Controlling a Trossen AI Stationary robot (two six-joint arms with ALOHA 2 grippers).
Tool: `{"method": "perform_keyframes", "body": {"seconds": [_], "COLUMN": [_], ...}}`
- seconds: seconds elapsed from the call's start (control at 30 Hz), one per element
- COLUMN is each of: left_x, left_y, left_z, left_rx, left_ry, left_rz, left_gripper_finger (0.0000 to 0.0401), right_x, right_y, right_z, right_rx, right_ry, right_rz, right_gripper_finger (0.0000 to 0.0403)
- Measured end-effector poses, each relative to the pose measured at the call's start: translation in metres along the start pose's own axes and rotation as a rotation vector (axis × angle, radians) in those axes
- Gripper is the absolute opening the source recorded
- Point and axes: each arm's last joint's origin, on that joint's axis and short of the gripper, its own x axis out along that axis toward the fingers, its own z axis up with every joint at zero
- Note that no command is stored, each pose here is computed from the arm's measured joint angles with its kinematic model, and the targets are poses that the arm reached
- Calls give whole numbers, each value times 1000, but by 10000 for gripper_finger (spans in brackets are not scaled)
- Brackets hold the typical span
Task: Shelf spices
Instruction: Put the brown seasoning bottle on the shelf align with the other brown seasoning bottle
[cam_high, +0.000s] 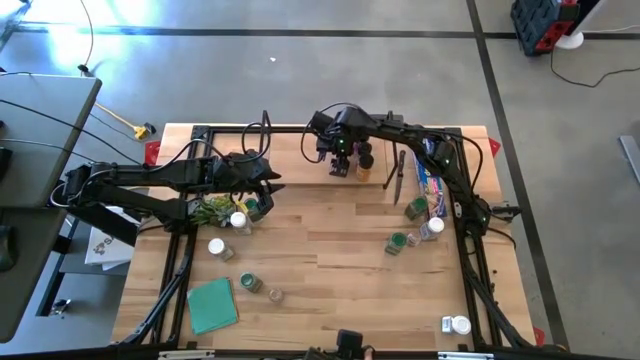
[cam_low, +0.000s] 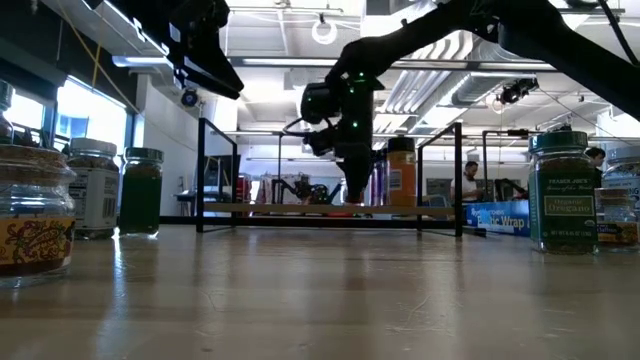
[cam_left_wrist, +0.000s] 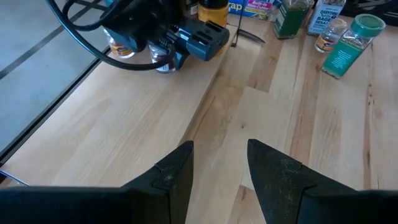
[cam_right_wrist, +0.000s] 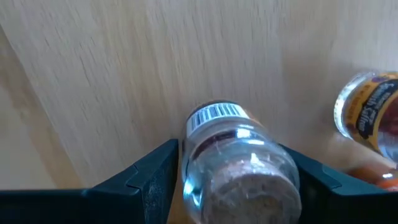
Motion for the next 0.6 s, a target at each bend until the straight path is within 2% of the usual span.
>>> {"method": "perform_keyframes", "body": {"seconds": [0.27, 0.6], "left_x": [0, 0], "left_y": [0, 0], "left_z": [0, 0], "left_rx": [0, 0], "left_ry": [-1, -1], "left_rz": [0, 0], "left_gripper_finger": [145, 145], "right_x": [0, -4], "right_y": [1, 1], "right_z": [1, 2], "right_rx": [-23, -37], "right_ry": [5, 6], "right_rz": [-59, -61], "right_gripper_finger": [227, 227]}}
